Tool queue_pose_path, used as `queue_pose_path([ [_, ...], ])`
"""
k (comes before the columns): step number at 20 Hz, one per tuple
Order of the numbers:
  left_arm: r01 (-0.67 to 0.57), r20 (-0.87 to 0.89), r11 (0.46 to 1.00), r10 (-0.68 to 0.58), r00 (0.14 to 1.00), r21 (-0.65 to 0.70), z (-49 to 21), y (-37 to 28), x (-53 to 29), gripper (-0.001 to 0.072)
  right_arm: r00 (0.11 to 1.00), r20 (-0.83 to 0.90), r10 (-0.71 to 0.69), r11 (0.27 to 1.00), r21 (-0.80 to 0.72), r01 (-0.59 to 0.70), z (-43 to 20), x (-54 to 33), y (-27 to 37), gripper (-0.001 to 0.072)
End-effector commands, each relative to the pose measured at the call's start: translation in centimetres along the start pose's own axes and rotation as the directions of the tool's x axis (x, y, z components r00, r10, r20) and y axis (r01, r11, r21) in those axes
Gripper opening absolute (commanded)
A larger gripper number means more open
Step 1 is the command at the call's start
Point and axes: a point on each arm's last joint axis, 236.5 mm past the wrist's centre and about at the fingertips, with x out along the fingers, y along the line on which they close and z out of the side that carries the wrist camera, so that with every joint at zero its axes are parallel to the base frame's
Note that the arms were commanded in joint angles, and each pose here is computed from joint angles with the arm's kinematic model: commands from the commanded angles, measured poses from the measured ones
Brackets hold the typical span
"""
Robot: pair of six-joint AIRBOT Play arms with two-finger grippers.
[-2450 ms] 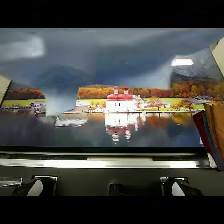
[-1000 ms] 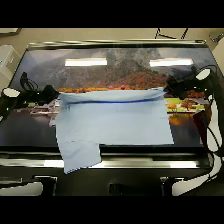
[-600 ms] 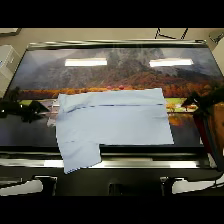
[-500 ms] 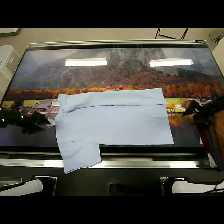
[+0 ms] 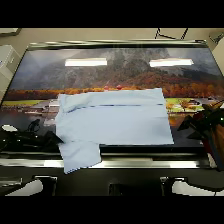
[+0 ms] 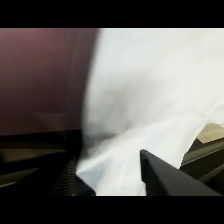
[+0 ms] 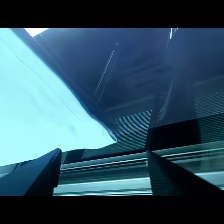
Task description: Fold the clothes and pants, and hang the long-sleeved shirts on hangers.
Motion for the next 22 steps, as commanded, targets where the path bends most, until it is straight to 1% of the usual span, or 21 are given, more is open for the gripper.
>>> queue_pose_path([
  [1,-0.041,0.069,0.999,0.043,0.997,-0.018,1.4,0.3,1.2,0.0278,1.0,-0.001,0.006,1.0,-0.006,-0.006,-0.1,0.1,0.1,0.0595],
  [2,-0.051,0.084,0.998,0.053,0.995,-0.02,1.8,0.2,1.4,0.0177,1.0,-0.003,-0.003,1.0,-0.016,0.003,-0.2,0.2,0.0,0.0595],
  [3,-0.055,0.083,0.998,0.056,0.995,-0.013,1.7,0.1,1.5,0.0045,1.0,-0.006,-0.009,0.999,-0.034,0.009,-0.3,0.5,0.1,0.0596],
  [4,-0.055,0.077,0.998,0.056,0.995,-0.009,1.6,0.0,1.6,0.0024,1.0,-0.008,-0.006,0.999,-0.039,0.006,-0.4,1.1,0.1,0.0597],
  [6,-0.054,0.071,0.998,0.053,0.996,0.012,1.4,-0.1,1.4,0.0023,1.0,-0.026,0.006,0.999,-0.046,-0.007,-0.9,3.0,0.1,0.0601],
  [10,-0.051,0.071,0.998,0.049,0.996,0.031,1.2,-0.5,1.1,0.0023,0.99,-0.121,0.065,0.996,-0.052,-0.072,-2.3,6.2,0.5,0.0597],
  [13,-0.048,0.066,0.998,0.046,0.997,0.036,1.0,-0.7,0.9,0.0023,0.981,-0.146,0.13,0.99,-0.029,-0.136,-2.3,6.9,1.8,0.0561],
  [15,-0.047,0.069,0.998,0.045,0.997,0.04,1.2,-0.9,0.8,0.0023,0.98,-0.145,0.136,0.99,-0.012,-0.139,-2.4,7.4,1.8,0.0535],
  [16,-0.047,0.074,0.998,0.044,0.996,0.045,1.4,-1.0,0.6,0.0023,0.982,-0.134,0.135,0.991,0.005,-0.136,-2.3,7.8,1.7,0.0487],
  [17,-0.045,0.076,0.998,0.041,0.996,0.052,1.6,-1.3,0.3,0.0023,0.982,-0.126,0.138,0.99,0.008,-0.138,-2.1,8.0,1.7,0.0383],
  [18,-0.043,0.077,0.997,0.038,0.996,0.062,1.7,-1.6,0.0,0.0023,0.982,-0.123,0.145,0.989,0.008,-0.145,-2.1,7.8,1.9,0.011],
  [19,-0.04,0.083,0.996,0.034,0.996,0.075,2.1,-2.1,-0.6,0.0023,0.982,-0.117,0.148,0.989,0.001,-0.149,-1.9,7.4,2.1,0.0053],
  [21,-0.036,0.107,0.992,0.023,0.994,0.121,3.3,-3.6,-2.3,0.0023,0.983,-0.068,0.168,0.983,-0.062,-0.172,-1.0,4.8,3.3,0.0052],
  [22,-0.036,0.135,0.987,0.014,0.991,0.159,4.3,-4.9,-3.9,0.0022,0.984,-0.005,0.178,0.979,-0.101,-0.178,0.1,2.4,4.3,0.0051],
])
